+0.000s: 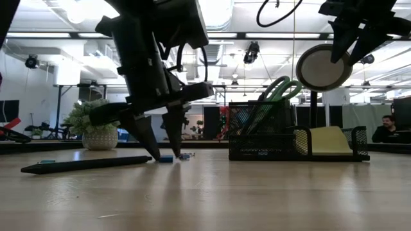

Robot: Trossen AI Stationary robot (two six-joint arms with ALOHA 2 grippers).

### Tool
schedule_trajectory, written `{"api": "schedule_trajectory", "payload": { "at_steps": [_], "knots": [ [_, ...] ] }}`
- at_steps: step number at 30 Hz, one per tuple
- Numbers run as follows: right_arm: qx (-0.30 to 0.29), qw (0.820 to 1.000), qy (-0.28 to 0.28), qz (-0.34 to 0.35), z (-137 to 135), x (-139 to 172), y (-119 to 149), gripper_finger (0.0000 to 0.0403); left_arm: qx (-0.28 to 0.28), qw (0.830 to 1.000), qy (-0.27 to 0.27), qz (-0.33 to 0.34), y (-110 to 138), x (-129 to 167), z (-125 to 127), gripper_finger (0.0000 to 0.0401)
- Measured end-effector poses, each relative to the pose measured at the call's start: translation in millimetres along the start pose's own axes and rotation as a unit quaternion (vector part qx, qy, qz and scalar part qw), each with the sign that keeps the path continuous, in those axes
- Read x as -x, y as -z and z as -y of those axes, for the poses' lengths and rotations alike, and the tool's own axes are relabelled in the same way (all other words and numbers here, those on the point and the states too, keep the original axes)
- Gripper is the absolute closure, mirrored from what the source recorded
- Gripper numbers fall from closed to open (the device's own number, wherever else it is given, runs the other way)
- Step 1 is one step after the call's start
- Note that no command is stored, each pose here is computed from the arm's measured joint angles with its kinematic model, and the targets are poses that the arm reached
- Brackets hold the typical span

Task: Pick and place office supplies into organizer
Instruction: Put the blue eraser into the black mesh organizer

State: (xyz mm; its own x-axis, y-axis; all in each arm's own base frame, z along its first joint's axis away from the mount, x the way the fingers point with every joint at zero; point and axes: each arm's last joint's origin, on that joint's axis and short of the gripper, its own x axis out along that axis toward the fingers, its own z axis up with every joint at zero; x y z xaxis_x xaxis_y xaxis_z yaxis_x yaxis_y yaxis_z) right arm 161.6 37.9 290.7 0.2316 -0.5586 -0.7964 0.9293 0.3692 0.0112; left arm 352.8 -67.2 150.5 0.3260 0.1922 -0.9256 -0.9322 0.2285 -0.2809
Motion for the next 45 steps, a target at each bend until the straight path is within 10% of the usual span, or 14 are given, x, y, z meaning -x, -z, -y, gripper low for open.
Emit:
{"api": "schedule_trajectory", "payload": {
  "at_steps": [23,34,41,45],
  "knots": [
    [0.004,1.0,0.01,-0.001,1.5,-5.7,4.3,0.0184,-0.067,0.996,0.053,0.034,-6.7,33.7,17.2,0.0353],
    [-0.001,1.0,0.011,0.001,1.6,-6.0,4.4,0.0184,-0.282,0.911,0.196,0.231,-25.4,75.2,70.7,0.0352],
    [-0.016,1.0,0.013,-0.014,2.2,-5.9,5.3,0.0184,-0.134,0.986,0.07,0.076,-33.9,69.7,37.6,0.0352],
    [-0.02,1.0,0.014,-0.012,2.3,-5.9,5.2,0.0184,-0.152,0.988,-0.001,-0.012,-23.7,73.6,20.8,0.0348]
  ]
}}
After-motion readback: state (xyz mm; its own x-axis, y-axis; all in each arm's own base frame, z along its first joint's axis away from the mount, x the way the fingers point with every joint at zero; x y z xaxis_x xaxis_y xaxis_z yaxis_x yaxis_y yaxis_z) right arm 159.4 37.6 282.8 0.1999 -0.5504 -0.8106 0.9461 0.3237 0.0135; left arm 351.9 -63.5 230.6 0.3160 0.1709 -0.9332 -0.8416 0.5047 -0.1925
